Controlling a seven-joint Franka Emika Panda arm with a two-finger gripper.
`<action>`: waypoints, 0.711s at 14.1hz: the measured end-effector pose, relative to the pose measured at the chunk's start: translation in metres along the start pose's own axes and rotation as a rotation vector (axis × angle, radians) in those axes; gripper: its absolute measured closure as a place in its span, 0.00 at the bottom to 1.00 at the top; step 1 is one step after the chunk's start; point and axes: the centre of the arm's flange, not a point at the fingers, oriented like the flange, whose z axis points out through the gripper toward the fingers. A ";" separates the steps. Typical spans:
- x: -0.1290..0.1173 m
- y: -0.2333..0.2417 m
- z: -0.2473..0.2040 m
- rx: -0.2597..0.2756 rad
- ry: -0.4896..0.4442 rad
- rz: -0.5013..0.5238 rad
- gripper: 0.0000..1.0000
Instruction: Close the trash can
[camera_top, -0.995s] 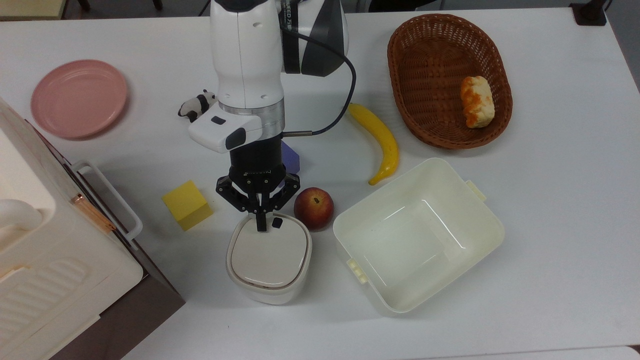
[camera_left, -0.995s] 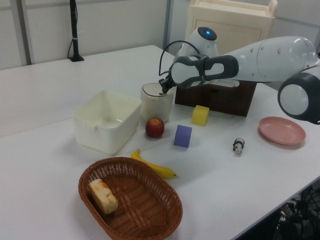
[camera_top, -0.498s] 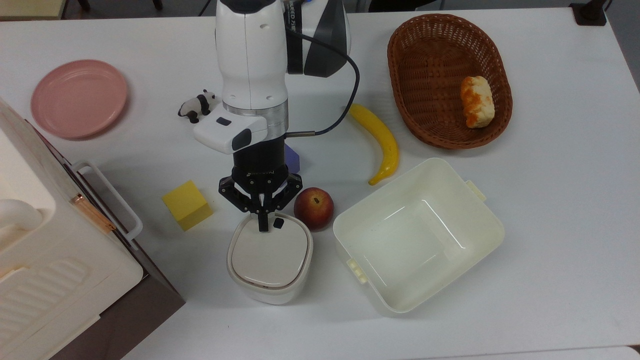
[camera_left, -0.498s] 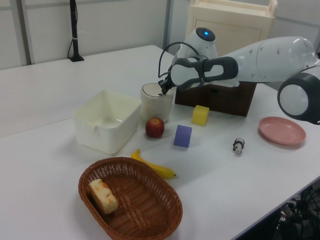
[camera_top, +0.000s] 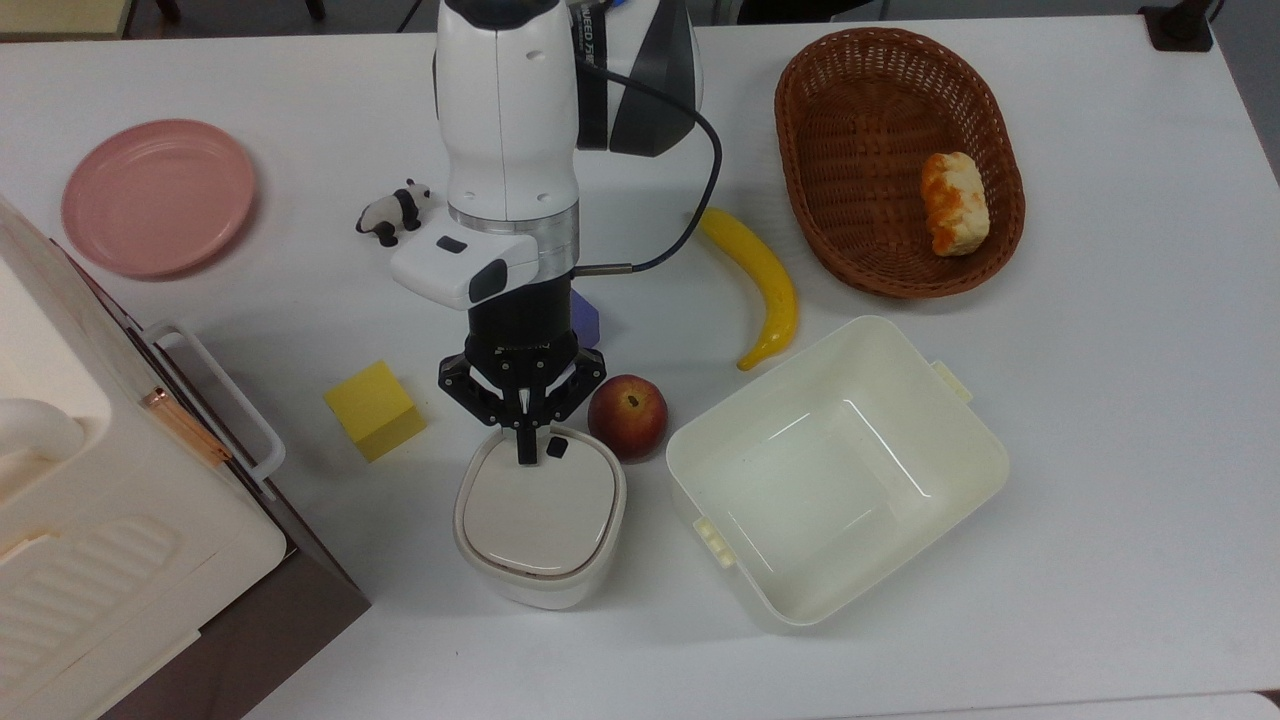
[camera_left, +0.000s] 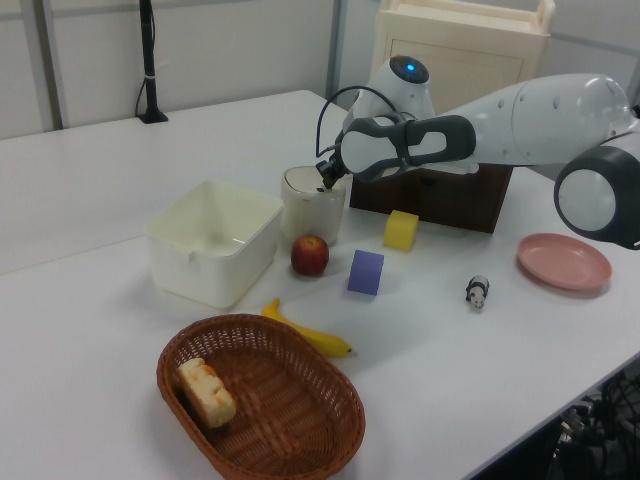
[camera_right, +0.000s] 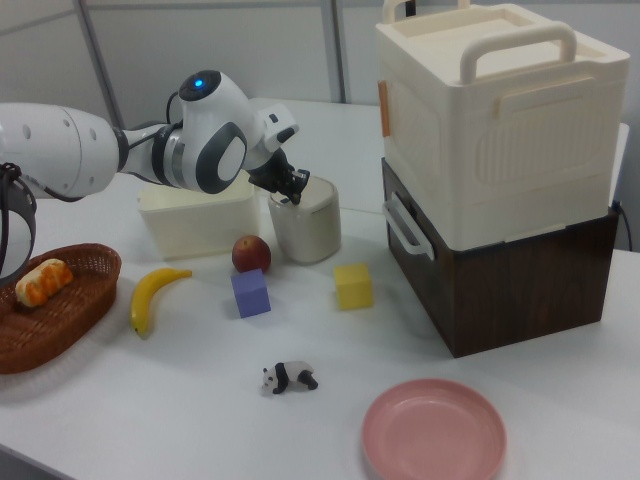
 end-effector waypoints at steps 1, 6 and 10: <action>0.001 0.000 -0.002 0.000 0.003 0.001 0.99; 0.026 0.014 -0.063 -0.005 0.094 0.043 0.99; 0.028 0.019 -0.118 0.016 0.006 0.056 0.99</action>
